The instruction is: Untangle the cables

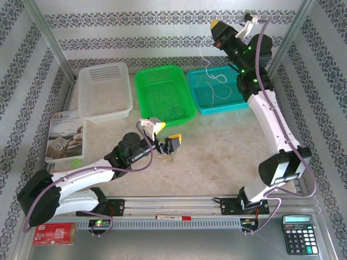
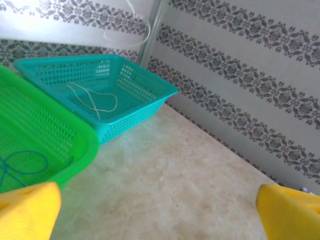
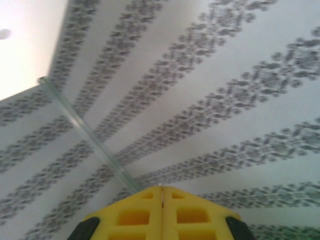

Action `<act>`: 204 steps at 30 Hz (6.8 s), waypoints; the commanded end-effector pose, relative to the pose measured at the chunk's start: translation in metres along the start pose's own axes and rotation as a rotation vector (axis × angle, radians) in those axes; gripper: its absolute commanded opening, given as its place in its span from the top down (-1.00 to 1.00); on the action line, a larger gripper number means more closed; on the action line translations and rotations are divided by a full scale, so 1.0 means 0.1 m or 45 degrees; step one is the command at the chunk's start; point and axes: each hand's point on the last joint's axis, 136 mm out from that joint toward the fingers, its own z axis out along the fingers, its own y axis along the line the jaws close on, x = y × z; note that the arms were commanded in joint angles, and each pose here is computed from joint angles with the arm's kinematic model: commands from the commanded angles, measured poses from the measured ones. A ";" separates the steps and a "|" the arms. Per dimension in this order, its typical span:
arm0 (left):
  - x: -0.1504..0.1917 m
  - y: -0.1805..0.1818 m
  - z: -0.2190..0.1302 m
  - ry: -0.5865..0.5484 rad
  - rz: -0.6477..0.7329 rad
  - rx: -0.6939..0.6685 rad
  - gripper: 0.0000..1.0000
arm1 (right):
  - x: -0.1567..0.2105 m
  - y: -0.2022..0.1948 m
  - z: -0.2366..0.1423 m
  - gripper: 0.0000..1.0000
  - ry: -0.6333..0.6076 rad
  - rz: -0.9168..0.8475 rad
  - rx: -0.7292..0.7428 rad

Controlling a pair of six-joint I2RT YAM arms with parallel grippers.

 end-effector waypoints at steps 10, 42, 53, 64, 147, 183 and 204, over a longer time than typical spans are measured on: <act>-0.30 0.28 -0.22 -0.036 -0.016 -0.260 -0.99 | 0.03 -1.08 0.26 1.00 -0.068 -0.162 0.278; -0.10 0.27 -0.23 0.065 -0.130 -0.247 -1.00 | 1.01 -1.98 -0.45 -0.19 0.253 -0.015 0.554; 0.26 0.55 -0.37 0.120 -0.271 -0.406 -1.00 | 2.18 -1.11 -1.11 -0.17 0.502 0.090 0.393; 0.56 0.98 -0.76 0.169 -0.373 -0.738 -1.00 | 3.97 -0.70 -1.90 -0.03 1.014 0.091 0.335; 0.00 -0.04 -0.30 0.140 0.069 0.012 -0.37 | 3.15 0.70 -1.80 1.00 0.977 0.183 -0.241; -0.71 -0.38 -0.13 0.002 -0.119 0.136 1.00 | 3.37 -0.08 -2.35 -0.34 0.792 -0.245 -0.102; -1.38 -0.74 -0.19 -0.127 -0.328 0.299 1.00 | 3.76 -0.35 -1.94 -0.24 0.700 -0.257 0.037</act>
